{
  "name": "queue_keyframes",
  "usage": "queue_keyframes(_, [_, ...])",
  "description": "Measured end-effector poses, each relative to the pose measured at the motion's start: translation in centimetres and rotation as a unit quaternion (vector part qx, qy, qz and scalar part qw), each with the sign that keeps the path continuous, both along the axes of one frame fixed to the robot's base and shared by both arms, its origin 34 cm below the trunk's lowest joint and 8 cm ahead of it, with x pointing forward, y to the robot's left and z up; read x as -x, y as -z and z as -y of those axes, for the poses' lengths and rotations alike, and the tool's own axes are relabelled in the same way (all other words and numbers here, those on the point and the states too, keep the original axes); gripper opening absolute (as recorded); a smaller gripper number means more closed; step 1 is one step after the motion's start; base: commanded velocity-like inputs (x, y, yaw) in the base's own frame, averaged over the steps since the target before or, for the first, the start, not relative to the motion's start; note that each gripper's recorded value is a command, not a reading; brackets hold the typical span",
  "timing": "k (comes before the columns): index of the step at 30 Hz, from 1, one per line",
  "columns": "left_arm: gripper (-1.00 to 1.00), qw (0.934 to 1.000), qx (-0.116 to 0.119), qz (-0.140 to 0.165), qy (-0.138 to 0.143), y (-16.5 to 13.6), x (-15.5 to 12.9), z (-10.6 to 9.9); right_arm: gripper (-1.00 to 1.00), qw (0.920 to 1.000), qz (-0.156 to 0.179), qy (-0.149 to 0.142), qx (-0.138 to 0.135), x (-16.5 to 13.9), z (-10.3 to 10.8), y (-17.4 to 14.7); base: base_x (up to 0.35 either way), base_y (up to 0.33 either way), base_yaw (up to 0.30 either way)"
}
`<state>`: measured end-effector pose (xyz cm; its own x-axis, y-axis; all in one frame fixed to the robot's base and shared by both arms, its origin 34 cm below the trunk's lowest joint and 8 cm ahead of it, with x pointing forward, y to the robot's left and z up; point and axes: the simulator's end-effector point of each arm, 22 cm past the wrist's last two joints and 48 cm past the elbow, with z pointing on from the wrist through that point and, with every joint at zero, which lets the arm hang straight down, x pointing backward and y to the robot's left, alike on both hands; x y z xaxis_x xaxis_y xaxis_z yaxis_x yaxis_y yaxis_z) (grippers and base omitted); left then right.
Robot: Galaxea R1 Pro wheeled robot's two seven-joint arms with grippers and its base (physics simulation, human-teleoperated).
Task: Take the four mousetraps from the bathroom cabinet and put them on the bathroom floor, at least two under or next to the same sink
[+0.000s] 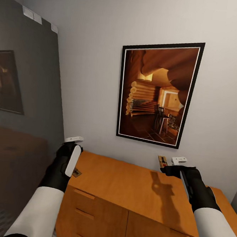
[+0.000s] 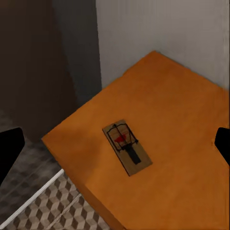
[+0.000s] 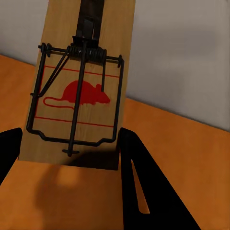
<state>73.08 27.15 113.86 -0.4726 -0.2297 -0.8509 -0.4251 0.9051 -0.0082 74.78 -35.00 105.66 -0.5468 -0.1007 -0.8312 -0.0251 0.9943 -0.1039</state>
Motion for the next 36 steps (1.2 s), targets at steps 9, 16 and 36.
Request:
queue_keyframes(9, [1.00,0.9996,0.012,0.001,0.025,-0.3,-0.2,2.7,-1.00,1.0000,0.000,0.000,0.000,0.0,0.1,0.0,0.000,0.000,0.087])
queue_keyframes(16, [1.00,0.9980,0.052,-0.013,0.033,0.7,0.1,4.8,-1.00,1.0000,0.000,0.000,-0.001,0.0,0.0,0.0,0.000,0.000,0.121])
queue_keyframes(36, [1.00,0.9968,0.055,-0.024,-0.053,1.2,3.1,7.4,-1.00,1.0000,0.000,-0.001,0.000,0.0,-0.1,0.0,0.000,0.000,0.005])
